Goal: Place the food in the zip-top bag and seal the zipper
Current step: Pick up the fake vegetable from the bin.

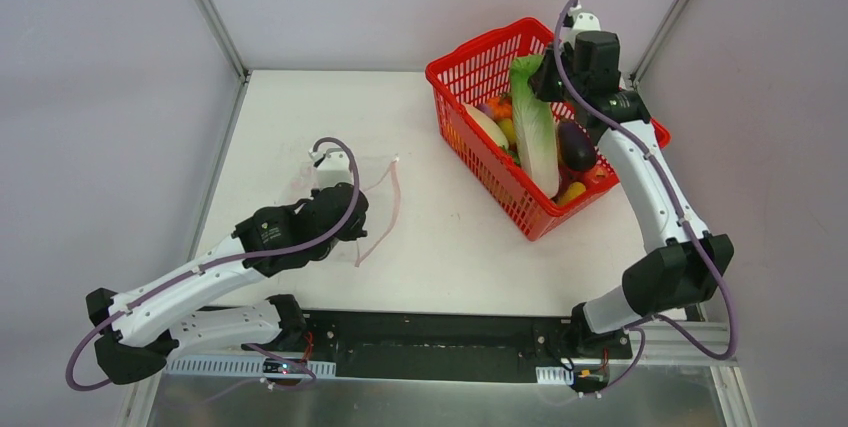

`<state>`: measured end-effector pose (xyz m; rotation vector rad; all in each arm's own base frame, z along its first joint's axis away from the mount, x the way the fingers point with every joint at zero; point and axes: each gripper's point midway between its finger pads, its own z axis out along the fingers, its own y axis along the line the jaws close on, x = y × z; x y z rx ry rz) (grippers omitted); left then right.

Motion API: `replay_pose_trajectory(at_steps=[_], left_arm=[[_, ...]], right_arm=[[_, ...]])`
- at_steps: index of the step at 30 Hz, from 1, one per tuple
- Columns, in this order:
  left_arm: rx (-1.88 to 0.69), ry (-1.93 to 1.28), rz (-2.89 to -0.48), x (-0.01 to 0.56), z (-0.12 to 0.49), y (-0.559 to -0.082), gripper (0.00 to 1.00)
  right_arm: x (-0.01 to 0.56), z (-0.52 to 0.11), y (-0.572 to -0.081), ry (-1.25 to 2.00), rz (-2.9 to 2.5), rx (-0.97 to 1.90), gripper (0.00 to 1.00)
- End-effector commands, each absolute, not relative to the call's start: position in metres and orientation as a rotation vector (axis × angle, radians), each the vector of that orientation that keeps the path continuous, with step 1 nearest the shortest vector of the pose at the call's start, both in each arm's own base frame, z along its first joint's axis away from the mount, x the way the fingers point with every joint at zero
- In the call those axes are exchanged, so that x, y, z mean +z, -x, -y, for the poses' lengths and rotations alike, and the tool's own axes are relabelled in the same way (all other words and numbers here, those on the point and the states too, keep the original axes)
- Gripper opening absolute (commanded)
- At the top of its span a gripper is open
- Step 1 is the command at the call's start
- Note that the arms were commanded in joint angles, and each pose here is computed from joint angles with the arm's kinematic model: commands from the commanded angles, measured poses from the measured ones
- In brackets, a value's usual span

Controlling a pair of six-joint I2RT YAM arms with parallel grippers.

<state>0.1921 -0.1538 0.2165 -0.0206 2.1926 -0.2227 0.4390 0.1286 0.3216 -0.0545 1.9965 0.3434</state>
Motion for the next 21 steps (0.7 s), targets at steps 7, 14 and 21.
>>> replay_pose_trajectory(at_steps=[7,14,21], left_arm=[[-0.308,0.034,-2.205,0.222,0.169,-0.193,0.0],[-0.341,0.022,-2.193,0.23,0.178,-0.196,0.0],[-0.444,0.013,-2.187,0.24,0.199,-0.198,0.0]], right_arm=[[0.372,-0.12,-0.42,-0.005,-1.82,0.387,0.1],[0.435,-0.12,-0.397,-0.035,-1.647,0.487,0.1],[0.505,-0.148,-0.334,0.006,-1.421,0.824,0.1]])
